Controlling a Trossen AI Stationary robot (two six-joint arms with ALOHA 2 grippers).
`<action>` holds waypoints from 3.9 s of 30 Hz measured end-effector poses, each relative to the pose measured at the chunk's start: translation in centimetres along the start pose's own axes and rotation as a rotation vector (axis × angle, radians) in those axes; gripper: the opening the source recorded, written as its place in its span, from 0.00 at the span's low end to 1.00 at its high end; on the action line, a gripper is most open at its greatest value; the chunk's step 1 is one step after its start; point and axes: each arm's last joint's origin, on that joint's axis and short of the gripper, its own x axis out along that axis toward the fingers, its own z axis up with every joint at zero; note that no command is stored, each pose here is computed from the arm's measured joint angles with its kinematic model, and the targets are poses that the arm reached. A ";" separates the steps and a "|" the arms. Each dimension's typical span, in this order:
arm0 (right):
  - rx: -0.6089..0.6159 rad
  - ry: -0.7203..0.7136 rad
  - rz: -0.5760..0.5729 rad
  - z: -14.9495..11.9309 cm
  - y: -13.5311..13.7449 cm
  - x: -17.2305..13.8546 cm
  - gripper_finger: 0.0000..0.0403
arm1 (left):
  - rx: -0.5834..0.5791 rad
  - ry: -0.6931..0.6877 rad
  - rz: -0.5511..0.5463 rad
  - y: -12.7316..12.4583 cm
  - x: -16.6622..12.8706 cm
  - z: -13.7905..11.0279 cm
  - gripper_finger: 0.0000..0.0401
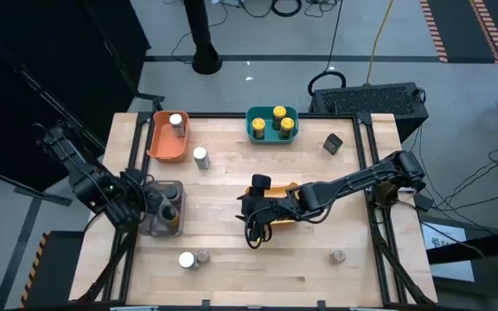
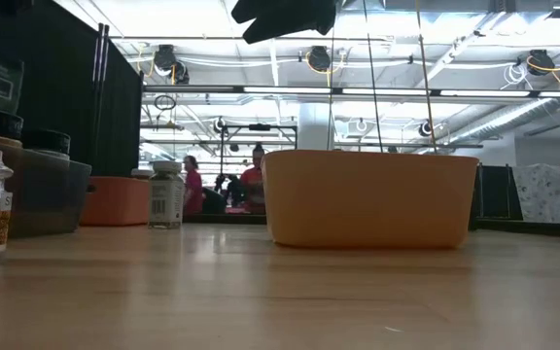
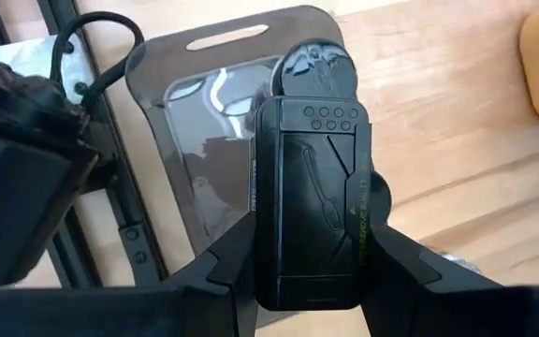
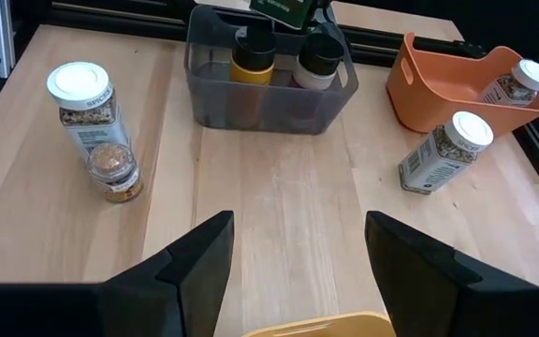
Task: Sort spices by type
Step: Put the bottom black seasoning can into the black bin, then put the top white spice bottle into the orange bin
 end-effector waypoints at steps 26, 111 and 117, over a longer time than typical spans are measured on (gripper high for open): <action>0.002 -0.023 0.001 0.2 0.0 0.0 0.56 | 0.035 -0.139 0.180 1.7 5.2 0.0 0.34; 0.690 0.400 -0.061 -2.0 -4.7 -5.6 0.56 | 1.638 -0.753 -0.284 -7.9 2.0 -2.1 0.60; 0.849 0.411 -0.036 -2.1 -2.5 -6.3 0.56 | 1.668 -0.803 -0.550 -7.3 4.3 -2.1 0.60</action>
